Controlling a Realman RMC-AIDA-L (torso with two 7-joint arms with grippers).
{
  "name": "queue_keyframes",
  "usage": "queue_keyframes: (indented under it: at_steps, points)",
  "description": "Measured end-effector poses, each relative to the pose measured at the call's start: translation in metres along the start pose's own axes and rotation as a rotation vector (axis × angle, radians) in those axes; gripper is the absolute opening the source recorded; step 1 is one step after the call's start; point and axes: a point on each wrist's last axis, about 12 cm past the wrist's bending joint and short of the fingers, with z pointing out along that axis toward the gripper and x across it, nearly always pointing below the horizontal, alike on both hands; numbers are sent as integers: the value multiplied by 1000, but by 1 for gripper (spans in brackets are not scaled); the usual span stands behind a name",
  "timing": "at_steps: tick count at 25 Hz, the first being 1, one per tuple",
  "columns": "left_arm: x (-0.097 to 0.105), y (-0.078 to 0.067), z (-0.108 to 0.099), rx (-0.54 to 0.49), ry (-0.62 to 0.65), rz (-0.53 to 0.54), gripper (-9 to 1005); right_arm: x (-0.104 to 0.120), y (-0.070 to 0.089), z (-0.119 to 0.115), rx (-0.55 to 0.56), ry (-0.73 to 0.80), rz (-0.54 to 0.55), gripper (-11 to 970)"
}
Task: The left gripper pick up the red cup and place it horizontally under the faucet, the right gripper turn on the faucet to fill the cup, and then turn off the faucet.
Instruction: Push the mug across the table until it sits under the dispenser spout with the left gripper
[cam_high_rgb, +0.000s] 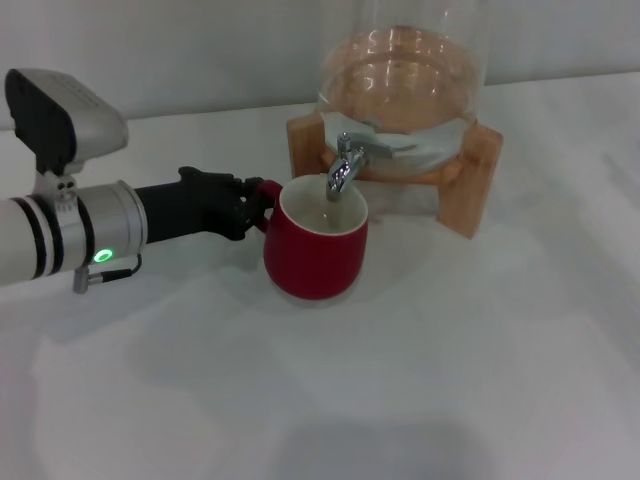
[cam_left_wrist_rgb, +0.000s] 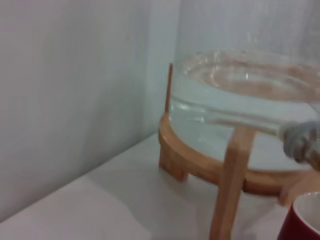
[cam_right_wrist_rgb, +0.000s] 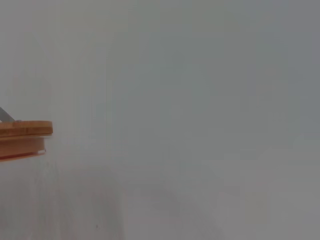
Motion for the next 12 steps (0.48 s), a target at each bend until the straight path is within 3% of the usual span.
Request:
queue_keyframes:
  at_steps: [12]
  points:
    - [16, 0, 5, -55, 103, 69, 145, 1, 0, -1, 2, 1, -5, 631]
